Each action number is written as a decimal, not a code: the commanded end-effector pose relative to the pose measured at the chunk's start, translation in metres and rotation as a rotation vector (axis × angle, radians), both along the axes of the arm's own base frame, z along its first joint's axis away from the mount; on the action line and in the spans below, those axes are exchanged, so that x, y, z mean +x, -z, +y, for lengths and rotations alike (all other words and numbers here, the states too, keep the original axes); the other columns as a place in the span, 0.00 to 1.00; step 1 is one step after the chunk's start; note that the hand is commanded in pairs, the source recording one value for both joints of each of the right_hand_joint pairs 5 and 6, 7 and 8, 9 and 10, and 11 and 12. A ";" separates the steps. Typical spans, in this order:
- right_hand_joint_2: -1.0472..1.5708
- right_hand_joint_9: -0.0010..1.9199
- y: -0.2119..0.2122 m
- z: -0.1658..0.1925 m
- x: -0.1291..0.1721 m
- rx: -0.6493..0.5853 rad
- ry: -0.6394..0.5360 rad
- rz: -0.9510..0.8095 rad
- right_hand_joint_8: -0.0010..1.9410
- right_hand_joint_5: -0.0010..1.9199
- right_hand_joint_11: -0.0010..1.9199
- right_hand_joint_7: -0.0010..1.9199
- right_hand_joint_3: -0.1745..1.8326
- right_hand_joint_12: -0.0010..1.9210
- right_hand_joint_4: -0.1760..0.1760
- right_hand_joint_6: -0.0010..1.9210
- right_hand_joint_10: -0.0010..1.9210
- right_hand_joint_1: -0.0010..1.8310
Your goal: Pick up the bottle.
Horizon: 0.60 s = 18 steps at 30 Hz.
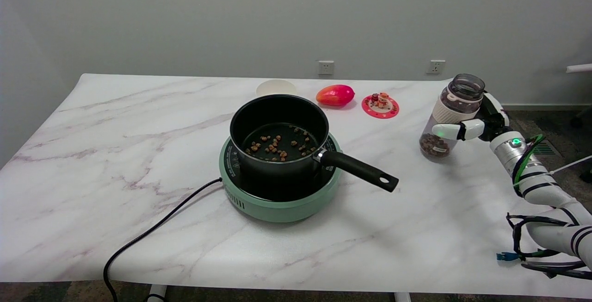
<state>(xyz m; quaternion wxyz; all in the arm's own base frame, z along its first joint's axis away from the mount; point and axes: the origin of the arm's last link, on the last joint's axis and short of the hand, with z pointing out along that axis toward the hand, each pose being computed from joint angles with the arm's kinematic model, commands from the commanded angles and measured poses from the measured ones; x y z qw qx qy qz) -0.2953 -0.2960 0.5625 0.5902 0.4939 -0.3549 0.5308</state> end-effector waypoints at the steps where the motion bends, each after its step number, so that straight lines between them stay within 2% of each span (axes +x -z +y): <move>1: 0.69 0.65 0.007 -0.017 0.024 0.045 -0.058 0.024 0.92 0.91 0.57 0.93 0.37 0.57 0.50 0.91 0.65 0.81; 14: 0.83 0.71 0.019 -0.031 0.057 0.115 -0.138 0.060 0.98 1.00 0.63 0.99 0.33 0.63 0.50 1.00 0.71 0.79; 18: 0.85 0.72 0.022 -0.036 0.070 0.139 -0.159 0.079 0.99 1.00 0.65 1.00 0.33 0.64 0.50 1.00 0.72 0.79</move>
